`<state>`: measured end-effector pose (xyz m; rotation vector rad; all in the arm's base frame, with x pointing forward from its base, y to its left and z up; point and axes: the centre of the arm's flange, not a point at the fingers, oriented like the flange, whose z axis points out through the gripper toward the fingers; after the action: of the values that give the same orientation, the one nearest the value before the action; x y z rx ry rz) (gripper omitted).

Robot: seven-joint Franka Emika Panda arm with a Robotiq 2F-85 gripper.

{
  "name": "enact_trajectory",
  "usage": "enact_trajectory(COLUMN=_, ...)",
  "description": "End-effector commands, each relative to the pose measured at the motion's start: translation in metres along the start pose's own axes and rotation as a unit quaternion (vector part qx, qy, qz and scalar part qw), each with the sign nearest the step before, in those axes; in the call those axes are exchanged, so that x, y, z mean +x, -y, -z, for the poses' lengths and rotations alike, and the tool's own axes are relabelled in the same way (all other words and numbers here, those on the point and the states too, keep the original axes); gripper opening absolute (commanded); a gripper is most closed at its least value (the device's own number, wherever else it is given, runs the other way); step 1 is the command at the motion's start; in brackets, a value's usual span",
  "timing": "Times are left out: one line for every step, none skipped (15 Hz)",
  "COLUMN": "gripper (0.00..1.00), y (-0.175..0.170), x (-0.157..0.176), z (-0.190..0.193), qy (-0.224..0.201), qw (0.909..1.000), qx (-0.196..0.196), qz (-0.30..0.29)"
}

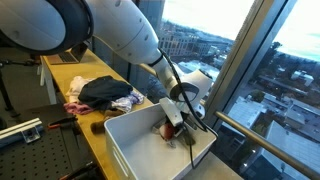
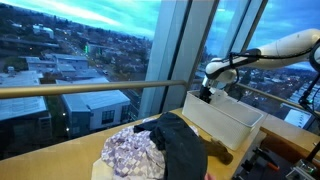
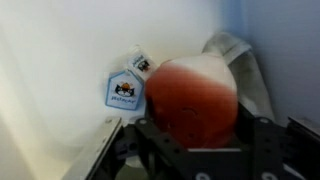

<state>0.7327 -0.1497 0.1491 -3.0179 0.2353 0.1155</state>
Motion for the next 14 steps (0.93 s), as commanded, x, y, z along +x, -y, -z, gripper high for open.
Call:
enact_trajectory(gripper=0.42, y=-0.018, x=0.005, z=0.005, qy=0.002, qw=0.9999, qx=0.006, qz=-0.013)
enact_trajectory(gripper=0.34, y=-0.021, x=0.004, z=0.010, qy=-0.001, qw=0.9999, qx=0.006, qz=-0.016)
enact_trajectory(gripper=0.28, y=-0.024, x=0.002, z=0.022, qy=-0.006, qw=0.9998, qx=0.007, qz=-0.019)
enact_trajectory(gripper=0.21, y=-0.025, x=0.000, z=0.036, qy=-0.013, qw=0.9997, qx=0.008, qz=-0.021)
enact_trajectory(gripper=0.13, y=-0.026, x=-0.004, z=0.053, qy=-0.022, qw=0.9995, qx=0.009, qz=-0.022)
enact_trajectory(gripper=0.07, y=-0.025, x=-0.008, z=0.074, qy=-0.033, qw=0.9992, qx=0.009, qz=-0.022)
enact_trajectory(gripper=0.01, y=-0.022, x=-0.012, z=0.098, qy=-0.046, qw=0.9987, qx=0.009, qz=-0.022)
enact_trajectory(gripper=0.05, y=-0.017, x=-0.017, z=0.121, qy=-0.061, qw=0.9979, qx=0.007, qz=-0.019)
enact_trajectory(gripper=0.05, y=-0.011, x=-0.021, z=0.141, qy=-0.079, qw=0.9967, qx=0.003, qz=-0.015)
enact_trajectory(gripper=0.02, y=-0.002, x=-0.025, z=0.162, qy=-0.096, qw=0.9953, qx=0.000, qz=-0.011)
enact_trajectory(gripper=0.05, y=0.006, x=-0.031, z=0.184, qy=-0.111, qw=0.9938, qx=-0.002, qz=-0.005)
enact_trajectory(gripper=0.05, y=0.018, x=-0.038, z=0.204, qy=-0.125, qw=0.9922, qx=-0.003, qz=0.002)
enact_trajectory(gripper=0.05, y=0.031, x=-0.047, z=0.221, qy=-0.136, qw=0.9906, qx=-0.005, qz=0.010)
enact_trajectory(gripper=0.05, y=0.045, x=-0.058, z=0.235, qy=-0.145, qw=0.9892, qx=-0.005, qz=0.020)
